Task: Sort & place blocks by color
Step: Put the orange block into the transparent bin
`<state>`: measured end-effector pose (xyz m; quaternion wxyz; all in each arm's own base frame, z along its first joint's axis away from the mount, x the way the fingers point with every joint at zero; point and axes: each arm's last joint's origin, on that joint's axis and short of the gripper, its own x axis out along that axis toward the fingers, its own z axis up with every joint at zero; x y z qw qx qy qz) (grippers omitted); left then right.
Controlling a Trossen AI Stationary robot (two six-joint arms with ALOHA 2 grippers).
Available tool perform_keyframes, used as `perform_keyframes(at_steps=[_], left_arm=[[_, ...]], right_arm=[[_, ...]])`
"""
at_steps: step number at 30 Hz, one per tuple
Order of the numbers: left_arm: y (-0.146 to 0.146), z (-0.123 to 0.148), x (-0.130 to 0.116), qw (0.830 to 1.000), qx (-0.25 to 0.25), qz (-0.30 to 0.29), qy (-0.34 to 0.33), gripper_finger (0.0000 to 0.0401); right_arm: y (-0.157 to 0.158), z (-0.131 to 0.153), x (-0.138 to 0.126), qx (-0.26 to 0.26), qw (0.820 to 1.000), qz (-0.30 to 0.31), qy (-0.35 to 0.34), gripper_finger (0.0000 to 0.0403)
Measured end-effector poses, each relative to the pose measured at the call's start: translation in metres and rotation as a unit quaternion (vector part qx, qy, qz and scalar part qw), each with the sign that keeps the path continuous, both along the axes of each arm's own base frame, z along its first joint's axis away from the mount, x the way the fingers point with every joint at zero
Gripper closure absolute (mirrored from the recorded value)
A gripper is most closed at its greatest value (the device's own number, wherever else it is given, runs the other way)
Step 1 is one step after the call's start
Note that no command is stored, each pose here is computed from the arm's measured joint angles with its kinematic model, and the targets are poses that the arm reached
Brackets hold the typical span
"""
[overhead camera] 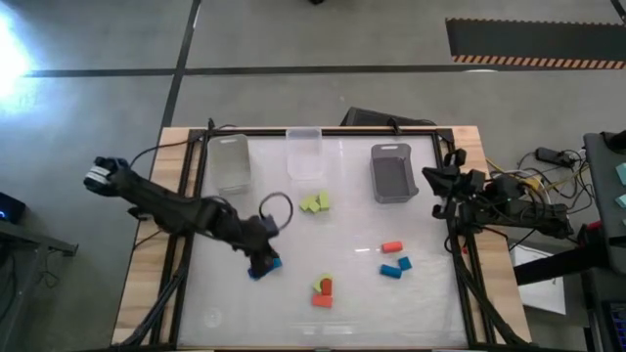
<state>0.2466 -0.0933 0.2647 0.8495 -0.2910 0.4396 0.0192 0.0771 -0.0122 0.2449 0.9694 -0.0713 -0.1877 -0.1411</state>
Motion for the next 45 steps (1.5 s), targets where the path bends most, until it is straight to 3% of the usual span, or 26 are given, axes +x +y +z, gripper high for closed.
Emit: perform_keyframes(at_steps=[4,8,13,16,24,28,34,45], left_arm=[[-0.012,-0.021,-0.002,0.998,0.001,-0.027,0.064,0.0401],[-0.01,-0.041,-0.002,0.989,0.0,0.024,0.143,0.0401],[-0.008,-0.057,0.006,0.983,0.005,0.047,0.176,0.0396],[-0.009,-0.064,0.006,0.979,0.018,0.035,0.2,0.0371],[-0.009,-0.079,0.01,0.976,0.075,-0.014,0.204,0.0253],[-0.008,-0.088,0.009,0.97,0.113,-0.043,0.212,0.0216],[-0.004,-0.098,0.003,0.956,0.145,-0.05,0.249,0.0207],[-0.002,-0.106,-0.001,0.958,0.158,-0.041,0.237,0.0207]], right_arm=[[0.0,-0.001,0.0,-0.001,1.0,-0.001,0.005,0.0385],[0.0,-0.001,0.0,-0.007,1.0,-0.004,0.007,0.0385],[0.0,-0.001,0.0,-0.007,1.0,-0.004,0.006,0.0385],[0.0,-0.001,0.0,-0.007,1.0,-0.004,0.006,0.0385],[0.0,-0.001,0.0,-0.007,1.0,-0.004,0.007,0.0385],[0.0,-0.001,0.001,-0.007,1.0,-0.004,0.009,0.0385],[0.0,-0.003,0.001,-0.006,1.0,-0.003,0.019,0.0385],[0.0,-0.003,0.001,-0.006,1.0,-0.003,0.019,0.0385]])
